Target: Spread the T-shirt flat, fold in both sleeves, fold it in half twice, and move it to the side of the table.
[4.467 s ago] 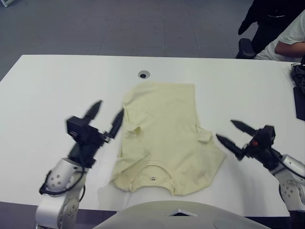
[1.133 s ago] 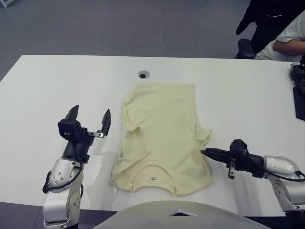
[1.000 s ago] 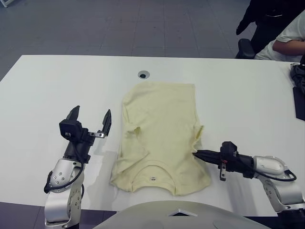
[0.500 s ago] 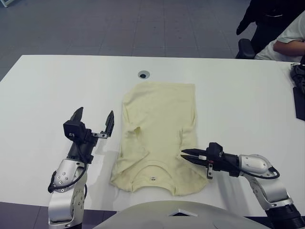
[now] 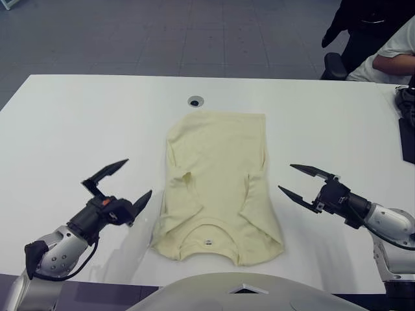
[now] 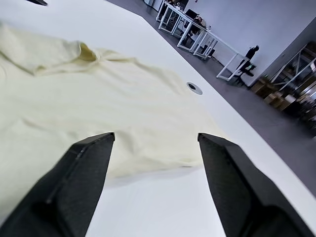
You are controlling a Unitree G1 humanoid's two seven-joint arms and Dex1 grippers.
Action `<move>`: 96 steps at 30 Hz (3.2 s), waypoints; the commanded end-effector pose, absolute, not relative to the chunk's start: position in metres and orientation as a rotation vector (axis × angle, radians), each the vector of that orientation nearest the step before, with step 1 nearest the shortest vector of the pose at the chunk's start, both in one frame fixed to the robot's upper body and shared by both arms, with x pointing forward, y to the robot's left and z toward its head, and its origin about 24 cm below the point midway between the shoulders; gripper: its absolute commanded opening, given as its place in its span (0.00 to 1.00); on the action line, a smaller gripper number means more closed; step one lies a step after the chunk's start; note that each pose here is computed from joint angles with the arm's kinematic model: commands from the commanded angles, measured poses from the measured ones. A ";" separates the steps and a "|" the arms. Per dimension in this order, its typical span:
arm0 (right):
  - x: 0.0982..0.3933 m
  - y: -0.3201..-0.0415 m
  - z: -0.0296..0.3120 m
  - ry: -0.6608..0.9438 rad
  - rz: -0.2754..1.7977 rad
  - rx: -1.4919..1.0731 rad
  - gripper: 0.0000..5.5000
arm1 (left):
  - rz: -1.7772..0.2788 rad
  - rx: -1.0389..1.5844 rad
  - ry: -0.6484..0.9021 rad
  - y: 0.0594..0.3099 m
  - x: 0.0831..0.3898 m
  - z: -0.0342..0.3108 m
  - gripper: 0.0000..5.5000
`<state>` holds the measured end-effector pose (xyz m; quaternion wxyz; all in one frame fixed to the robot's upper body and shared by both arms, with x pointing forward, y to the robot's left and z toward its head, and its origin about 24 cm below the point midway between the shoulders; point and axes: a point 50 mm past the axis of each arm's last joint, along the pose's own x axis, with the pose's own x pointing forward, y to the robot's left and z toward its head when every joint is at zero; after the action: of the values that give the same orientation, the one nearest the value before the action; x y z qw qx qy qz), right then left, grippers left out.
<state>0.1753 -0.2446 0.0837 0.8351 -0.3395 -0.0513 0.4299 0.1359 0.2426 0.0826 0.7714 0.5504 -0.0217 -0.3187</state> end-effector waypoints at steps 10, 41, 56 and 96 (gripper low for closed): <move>0.136 -0.251 0.048 -0.208 1.264 -1.336 0.96 | -1.129 1.417 -0.056 0.235 0.099 0.047 0.98; 0.118 -0.227 0.040 -0.132 1.393 -1.119 0.13 | -1.268 1.303 -0.014 0.217 0.090 0.034 0.05; 0.129 -0.220 0.090 0.177 1.379 -0.463 0.00 | -1.205 0.829 0.131 0.210 0.090 0.078 0.00; 0.259 -0.202 0.119 -0.088 1.096 -0.163 0.00 | -0.798 0.602 0.099 0.218 0.229 0.124 0.00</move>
<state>0.2431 -0.2057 0.1292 0.8444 -0.0741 -0.0509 0.5281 0.2157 0.2151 0.1341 0.8664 0.2925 0.0249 -0.4041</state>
